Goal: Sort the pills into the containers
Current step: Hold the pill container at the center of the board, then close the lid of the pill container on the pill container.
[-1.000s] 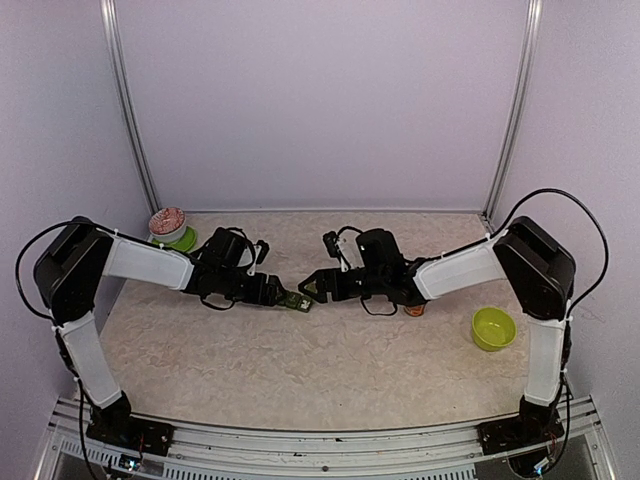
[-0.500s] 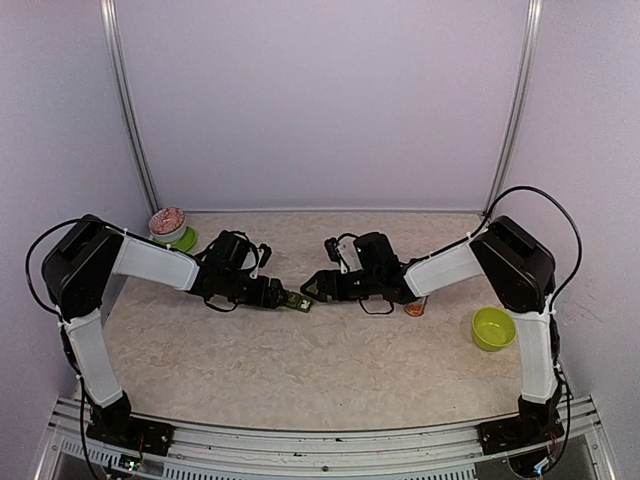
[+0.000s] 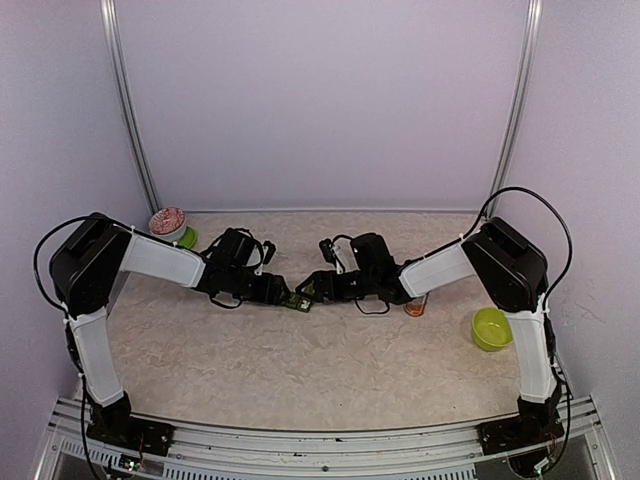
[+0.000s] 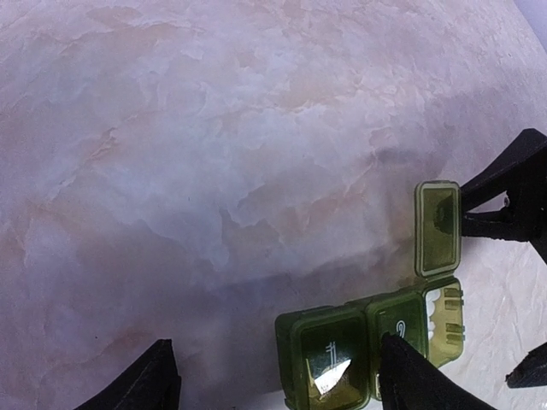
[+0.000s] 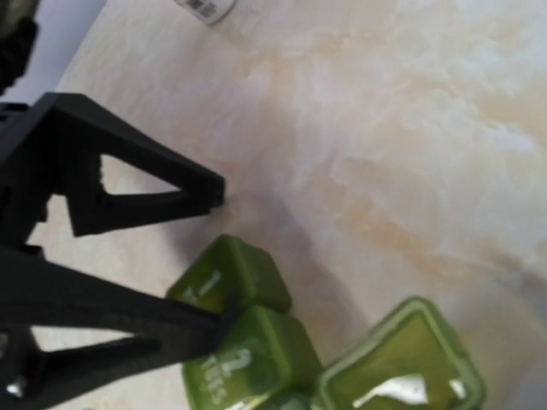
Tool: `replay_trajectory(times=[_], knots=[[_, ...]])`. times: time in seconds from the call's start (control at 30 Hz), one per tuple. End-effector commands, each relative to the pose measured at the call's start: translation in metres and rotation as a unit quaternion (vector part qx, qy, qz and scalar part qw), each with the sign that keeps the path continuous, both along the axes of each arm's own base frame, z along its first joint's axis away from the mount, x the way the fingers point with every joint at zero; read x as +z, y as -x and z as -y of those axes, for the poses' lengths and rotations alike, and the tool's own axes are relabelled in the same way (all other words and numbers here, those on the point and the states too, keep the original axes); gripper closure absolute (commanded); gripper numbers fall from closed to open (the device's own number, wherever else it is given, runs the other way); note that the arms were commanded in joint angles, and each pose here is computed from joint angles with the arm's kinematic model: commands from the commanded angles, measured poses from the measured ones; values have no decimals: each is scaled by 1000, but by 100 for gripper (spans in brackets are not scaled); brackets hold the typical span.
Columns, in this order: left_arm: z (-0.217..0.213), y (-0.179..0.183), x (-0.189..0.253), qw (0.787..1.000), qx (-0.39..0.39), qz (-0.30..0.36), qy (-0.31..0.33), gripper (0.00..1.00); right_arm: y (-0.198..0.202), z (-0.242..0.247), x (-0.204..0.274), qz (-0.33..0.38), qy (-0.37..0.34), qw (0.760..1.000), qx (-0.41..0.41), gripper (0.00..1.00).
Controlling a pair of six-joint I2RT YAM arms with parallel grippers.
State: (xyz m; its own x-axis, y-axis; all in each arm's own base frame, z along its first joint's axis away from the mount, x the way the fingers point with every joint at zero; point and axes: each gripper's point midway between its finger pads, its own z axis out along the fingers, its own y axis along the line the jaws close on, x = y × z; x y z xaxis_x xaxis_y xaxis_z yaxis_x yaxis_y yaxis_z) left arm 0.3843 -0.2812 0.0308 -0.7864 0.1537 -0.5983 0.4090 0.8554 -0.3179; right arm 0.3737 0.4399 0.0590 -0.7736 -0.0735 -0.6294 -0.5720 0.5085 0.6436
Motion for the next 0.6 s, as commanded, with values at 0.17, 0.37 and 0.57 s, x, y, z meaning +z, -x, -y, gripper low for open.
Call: replay_trajectory(times=[0.17, 0.37, 0.57], knots=[[3, 12, -23, 998, -15, -27, -52, 30, -1, -9, 21, 38, -40, 998, 31, 14], [4, 14, -26, 998, -19, -34, -53, 37, 12, -7, 31, 57, -65, 995, 55, 15], [2, 15, -27, 998, -17, -35, -57, 37, 26, -6, 45, 72, -91, 990, 82, 17]])
